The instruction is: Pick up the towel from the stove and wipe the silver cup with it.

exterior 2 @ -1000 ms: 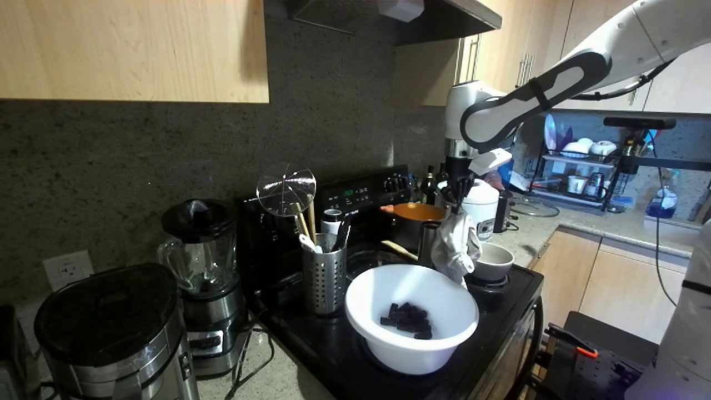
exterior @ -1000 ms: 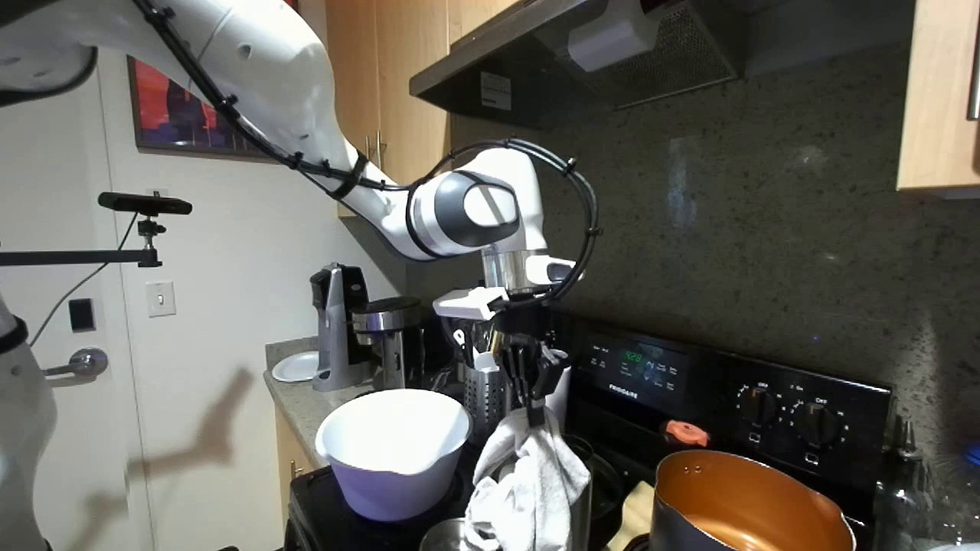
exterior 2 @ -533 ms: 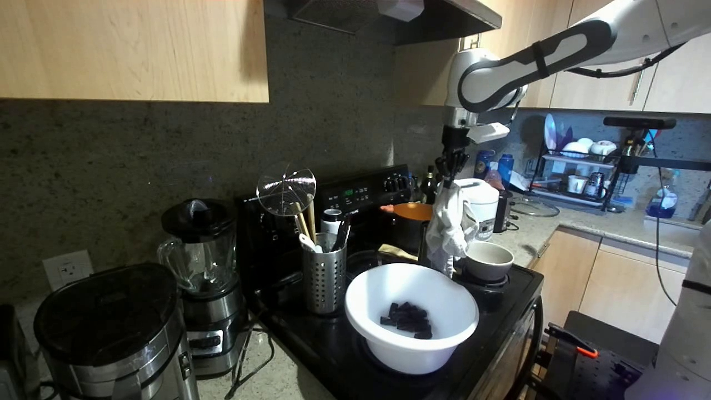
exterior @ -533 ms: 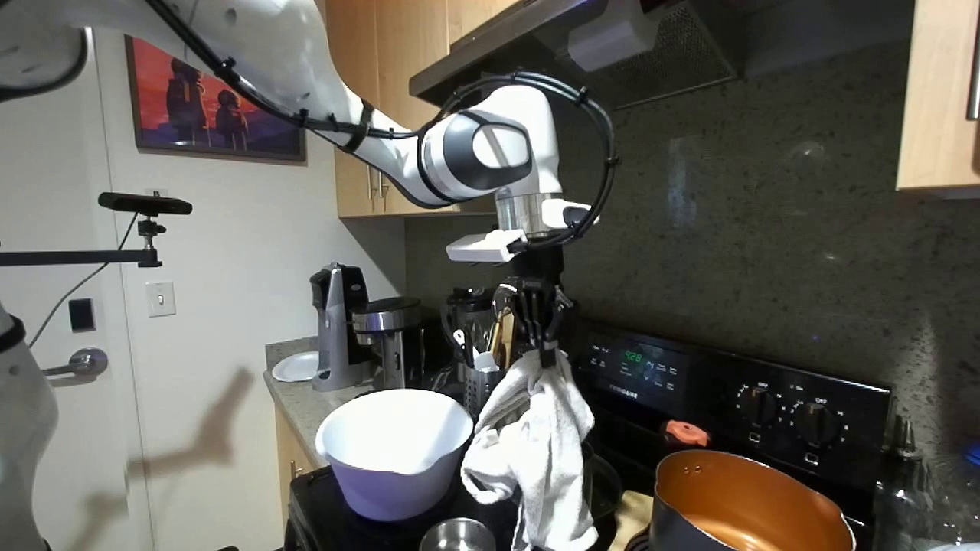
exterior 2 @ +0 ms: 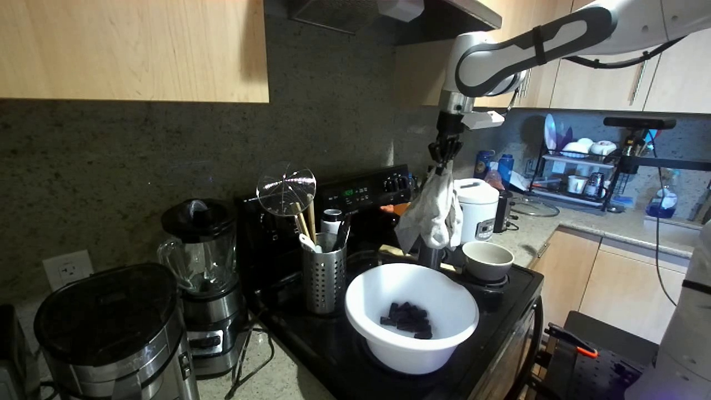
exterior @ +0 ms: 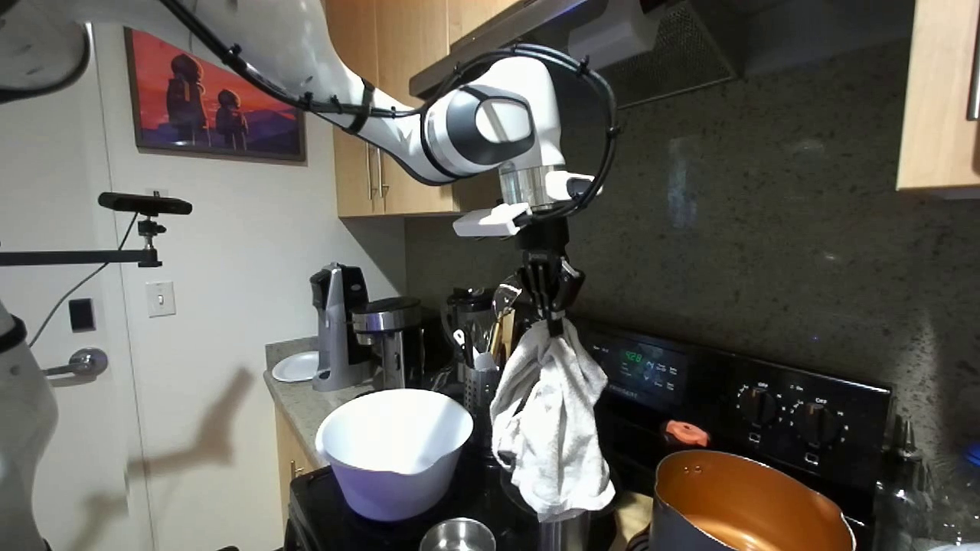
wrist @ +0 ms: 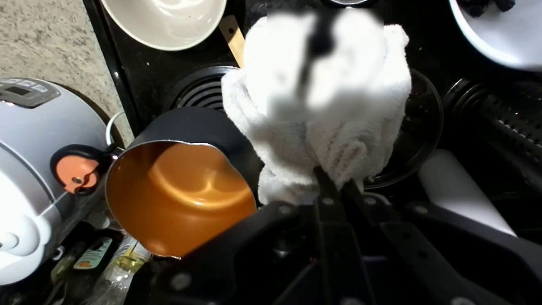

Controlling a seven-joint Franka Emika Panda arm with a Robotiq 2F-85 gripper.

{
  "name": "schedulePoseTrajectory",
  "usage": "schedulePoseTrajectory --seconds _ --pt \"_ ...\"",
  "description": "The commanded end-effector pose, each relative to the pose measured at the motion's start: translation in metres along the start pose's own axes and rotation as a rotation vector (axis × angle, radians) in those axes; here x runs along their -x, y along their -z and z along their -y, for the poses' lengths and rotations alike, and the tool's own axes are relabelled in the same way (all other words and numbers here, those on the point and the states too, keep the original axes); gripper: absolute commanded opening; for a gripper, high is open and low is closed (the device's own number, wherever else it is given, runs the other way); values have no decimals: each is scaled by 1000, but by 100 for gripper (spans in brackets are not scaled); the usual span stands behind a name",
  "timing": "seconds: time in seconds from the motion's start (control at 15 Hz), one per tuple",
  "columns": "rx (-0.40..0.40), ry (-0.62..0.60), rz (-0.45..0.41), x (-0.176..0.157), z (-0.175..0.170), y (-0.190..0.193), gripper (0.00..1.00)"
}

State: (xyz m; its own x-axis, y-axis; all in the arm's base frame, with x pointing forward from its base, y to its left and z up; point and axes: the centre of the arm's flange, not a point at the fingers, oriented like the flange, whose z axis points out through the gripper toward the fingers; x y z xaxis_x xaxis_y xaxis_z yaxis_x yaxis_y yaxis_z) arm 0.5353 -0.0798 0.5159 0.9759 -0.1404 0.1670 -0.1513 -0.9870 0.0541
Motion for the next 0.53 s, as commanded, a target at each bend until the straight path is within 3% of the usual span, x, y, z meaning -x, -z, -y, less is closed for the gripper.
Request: schedulePoseTrajectory --seconds 0.0,0.47 --pt "3 -19 32 -7 1 -13 1" --pt "-53 -79 88 -8 -8 -58 1"
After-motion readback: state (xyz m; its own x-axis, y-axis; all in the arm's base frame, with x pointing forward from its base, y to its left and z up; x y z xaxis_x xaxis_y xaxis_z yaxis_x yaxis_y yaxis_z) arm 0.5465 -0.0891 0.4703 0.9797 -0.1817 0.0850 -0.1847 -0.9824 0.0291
